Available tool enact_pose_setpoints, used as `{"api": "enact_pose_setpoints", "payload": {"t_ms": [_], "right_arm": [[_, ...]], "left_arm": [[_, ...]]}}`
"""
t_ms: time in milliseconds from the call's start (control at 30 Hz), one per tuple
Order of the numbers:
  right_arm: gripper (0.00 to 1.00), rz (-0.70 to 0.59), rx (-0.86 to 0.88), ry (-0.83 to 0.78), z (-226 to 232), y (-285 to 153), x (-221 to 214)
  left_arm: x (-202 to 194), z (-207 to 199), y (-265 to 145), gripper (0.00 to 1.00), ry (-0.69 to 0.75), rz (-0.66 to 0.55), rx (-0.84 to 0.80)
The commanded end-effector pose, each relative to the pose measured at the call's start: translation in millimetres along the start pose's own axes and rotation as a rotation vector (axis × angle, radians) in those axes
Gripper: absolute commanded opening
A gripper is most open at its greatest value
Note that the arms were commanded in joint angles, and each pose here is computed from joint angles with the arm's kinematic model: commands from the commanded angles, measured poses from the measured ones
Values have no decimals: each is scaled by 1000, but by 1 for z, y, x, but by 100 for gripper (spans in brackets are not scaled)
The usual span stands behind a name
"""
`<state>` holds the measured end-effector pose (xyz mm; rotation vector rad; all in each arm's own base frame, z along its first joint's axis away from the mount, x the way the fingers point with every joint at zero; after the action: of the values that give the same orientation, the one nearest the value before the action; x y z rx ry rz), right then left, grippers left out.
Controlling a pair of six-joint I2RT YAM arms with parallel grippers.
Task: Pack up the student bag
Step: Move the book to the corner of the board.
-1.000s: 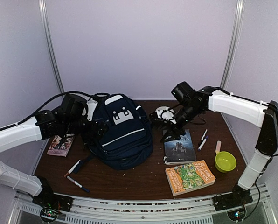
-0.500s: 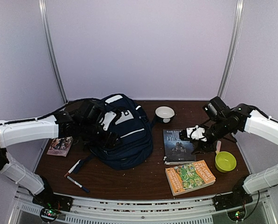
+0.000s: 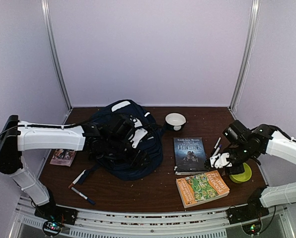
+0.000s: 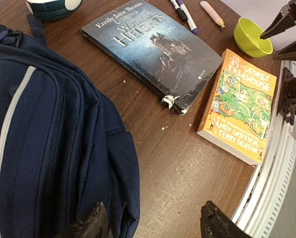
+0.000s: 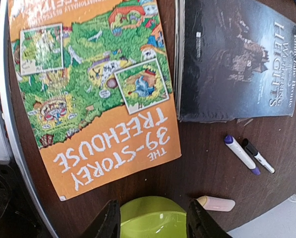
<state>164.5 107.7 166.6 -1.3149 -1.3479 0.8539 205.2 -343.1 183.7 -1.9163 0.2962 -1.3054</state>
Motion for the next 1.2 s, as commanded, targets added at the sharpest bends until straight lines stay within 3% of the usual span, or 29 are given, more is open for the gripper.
{"api": "enact_pose_setpoints", "payload": {"t_ms": [0, 400, 800, 1167], "right_arm": [[45, 142, -19, -47, 0, 14, -19], [41, 209, 37, -70, -6, 38, -12], [39, 340, 70, -153, 1, 71, -21], [34, 302, 120, -212, 18, 90, 17]], "left_arm": [[30, -7, 4, 66, -19, -99, -75], [15, -8, 10, 68, -23, -42, -93], [10, -5, 12, 68, -33, -67, -76], [-16, -3, 5, 67, -68, -30, -58]]}}
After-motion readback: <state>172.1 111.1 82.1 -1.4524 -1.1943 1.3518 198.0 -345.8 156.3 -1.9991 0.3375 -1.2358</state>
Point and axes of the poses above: each gripper's point midway between its finger pads, its own y axis out along the fingers, its own z axis along the line the jaws close on, x = y × z, the point moved 6 cm from there along -y, back along the fingers, and after that the axes turned 9 degrees about y, right-handed, at the moved point
